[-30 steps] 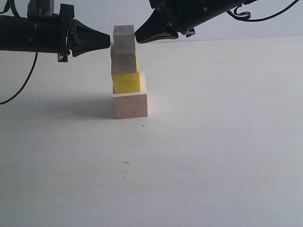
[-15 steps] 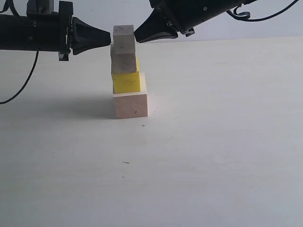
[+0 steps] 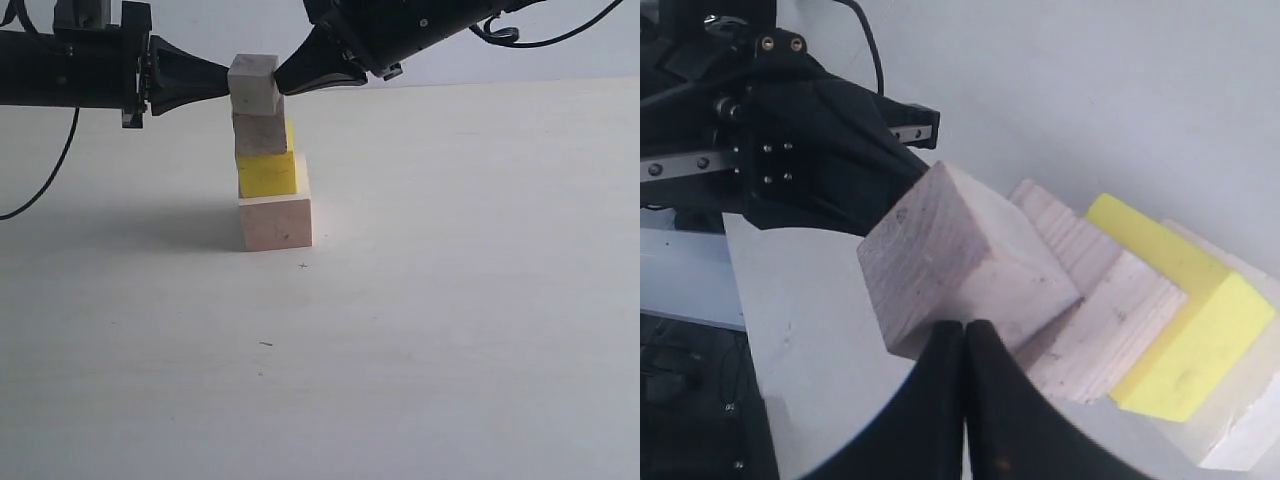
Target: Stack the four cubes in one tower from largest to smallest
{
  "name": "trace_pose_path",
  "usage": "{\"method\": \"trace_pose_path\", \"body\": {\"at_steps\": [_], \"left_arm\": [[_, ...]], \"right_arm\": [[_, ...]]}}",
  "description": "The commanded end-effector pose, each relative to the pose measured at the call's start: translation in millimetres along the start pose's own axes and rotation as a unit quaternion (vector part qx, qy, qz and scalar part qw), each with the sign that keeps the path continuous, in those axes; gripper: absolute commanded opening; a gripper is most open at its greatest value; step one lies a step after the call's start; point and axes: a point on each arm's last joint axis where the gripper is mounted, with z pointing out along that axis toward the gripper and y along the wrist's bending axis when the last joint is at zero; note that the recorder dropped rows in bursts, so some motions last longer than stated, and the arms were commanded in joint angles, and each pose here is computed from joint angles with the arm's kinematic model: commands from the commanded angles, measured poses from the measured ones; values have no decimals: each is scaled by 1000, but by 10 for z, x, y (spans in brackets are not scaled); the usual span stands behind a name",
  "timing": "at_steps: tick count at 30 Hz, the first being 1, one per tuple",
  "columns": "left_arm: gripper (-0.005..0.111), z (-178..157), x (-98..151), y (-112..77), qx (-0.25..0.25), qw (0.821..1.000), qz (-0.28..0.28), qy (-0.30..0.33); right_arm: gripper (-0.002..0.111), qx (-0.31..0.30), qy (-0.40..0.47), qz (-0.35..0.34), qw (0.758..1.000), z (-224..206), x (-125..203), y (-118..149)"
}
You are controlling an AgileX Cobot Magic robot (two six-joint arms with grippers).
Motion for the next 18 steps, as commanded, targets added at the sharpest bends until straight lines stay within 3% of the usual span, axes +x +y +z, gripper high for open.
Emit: {"method": "trace_pose_path", "body": {"at_steps": [1,18], "left_arm": [[0,-13,-22,-88,24,1000,6,1],[0,-13,-23,-84,22,1000,5,0]], "right_arm": [[0,8,-10,-7,1000,-1,-30,-9],[0,12,-12,-5,1000,-1,-33,-16]]}}
